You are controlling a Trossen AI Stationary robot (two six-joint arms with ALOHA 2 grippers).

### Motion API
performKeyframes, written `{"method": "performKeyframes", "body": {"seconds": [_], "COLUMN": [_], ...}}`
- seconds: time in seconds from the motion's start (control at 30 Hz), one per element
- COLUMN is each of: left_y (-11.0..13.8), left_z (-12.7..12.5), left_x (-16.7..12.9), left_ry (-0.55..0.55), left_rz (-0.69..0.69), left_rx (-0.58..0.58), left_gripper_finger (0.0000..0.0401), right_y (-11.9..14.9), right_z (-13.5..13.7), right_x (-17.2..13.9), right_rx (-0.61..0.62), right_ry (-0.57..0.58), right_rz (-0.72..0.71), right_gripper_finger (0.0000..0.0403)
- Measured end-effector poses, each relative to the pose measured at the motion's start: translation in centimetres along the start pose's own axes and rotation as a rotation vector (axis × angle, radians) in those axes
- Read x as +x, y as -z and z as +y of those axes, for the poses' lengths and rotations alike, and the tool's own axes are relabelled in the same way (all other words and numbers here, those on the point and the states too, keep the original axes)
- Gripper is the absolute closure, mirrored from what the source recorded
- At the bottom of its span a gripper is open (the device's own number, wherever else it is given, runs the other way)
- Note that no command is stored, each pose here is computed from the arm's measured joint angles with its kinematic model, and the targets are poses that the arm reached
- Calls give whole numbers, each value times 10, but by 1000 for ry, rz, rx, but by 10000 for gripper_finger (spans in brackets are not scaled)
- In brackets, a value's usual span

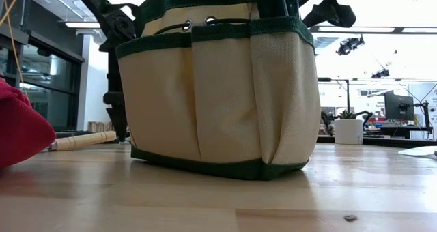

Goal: Pick & Place Garden tools in Gardening bag
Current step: Put the green shear scissors into the light brown gardening bag

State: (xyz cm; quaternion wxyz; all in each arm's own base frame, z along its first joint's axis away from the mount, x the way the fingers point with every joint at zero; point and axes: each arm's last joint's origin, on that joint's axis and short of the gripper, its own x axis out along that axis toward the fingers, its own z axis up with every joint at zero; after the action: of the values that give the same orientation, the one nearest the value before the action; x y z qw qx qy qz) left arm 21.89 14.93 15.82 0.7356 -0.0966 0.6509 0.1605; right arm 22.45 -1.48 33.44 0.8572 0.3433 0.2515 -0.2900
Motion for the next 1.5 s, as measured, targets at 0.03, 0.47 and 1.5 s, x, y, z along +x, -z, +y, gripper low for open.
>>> {"method": "performKeyframes", "body": {"seconds": [0.03,0.47,1.5], "left_y": [0,-8,-3], "left_z": [0,2,4], "left_x": [-2,-56,-199], "left_ry": [0,44,68], "left_rz": [1,-124,-497], "left_rx": [-1,0,-163], "left_gripper_finger": [398,400,401], "right_y": [0,0,0], "right_z": [0,0,0], "right_x": [0,0,0], "right_rx": [-2,-1,-22], "right_ry": [0,-3,-3], "right_rz": [0,-3,-3], "right_gripper_finger": [219,219,219]}}
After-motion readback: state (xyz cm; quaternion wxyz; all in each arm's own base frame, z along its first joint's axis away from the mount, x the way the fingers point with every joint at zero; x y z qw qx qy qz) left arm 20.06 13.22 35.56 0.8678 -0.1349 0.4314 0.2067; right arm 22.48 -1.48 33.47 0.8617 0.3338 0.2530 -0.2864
